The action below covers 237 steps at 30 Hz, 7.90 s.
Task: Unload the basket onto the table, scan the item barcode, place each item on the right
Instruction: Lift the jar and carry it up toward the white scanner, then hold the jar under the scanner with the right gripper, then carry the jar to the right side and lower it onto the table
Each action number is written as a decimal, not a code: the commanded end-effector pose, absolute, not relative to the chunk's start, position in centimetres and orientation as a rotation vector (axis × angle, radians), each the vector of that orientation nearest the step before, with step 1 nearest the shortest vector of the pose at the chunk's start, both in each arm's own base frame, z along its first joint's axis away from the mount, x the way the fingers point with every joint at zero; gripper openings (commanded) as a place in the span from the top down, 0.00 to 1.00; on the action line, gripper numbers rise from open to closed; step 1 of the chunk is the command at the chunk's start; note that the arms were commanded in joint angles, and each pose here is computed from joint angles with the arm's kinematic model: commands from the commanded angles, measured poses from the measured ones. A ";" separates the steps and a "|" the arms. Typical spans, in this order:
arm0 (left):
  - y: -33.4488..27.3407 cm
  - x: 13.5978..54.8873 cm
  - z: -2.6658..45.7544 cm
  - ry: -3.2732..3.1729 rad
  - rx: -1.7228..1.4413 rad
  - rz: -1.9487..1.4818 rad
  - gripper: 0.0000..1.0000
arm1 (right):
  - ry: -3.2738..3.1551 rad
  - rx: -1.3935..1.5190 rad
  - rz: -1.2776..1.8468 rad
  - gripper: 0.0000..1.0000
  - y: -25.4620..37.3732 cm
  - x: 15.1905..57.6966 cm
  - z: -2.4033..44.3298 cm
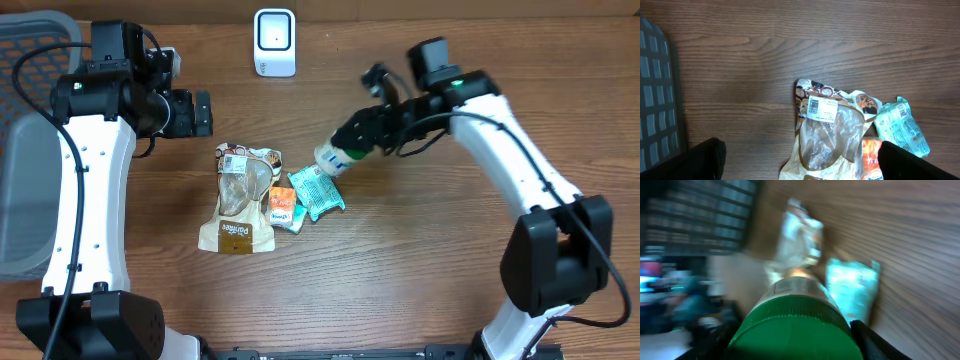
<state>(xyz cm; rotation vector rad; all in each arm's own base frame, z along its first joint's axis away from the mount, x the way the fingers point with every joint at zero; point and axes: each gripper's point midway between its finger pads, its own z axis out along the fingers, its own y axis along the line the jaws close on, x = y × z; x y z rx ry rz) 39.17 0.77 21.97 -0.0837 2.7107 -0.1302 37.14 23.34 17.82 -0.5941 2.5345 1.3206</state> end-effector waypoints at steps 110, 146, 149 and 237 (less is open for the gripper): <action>0.7 39.6 22.4 2.694 -0.058 -0.141 0.01 | 1.490 -0.933 -0.392 0.67 32.5 60.2 26.6; 0.7 39.6 22.4 2.694 -0.058 -0.141 0.01 | 1.278 -1.072 -0.365 0.67 35.5 63.2 18.1; 0.7 39.6 22.4 2.694 -0.058 -0.141 0.00 | 1.276 -1.071 -0.360 0.67 35.5 63.2 18.2; 0.7 39.6 22.4 2.694 -0.058 -0.141 0.01 | 2.794 0.359 -0.159 0.69 -6.7 41.6 7.2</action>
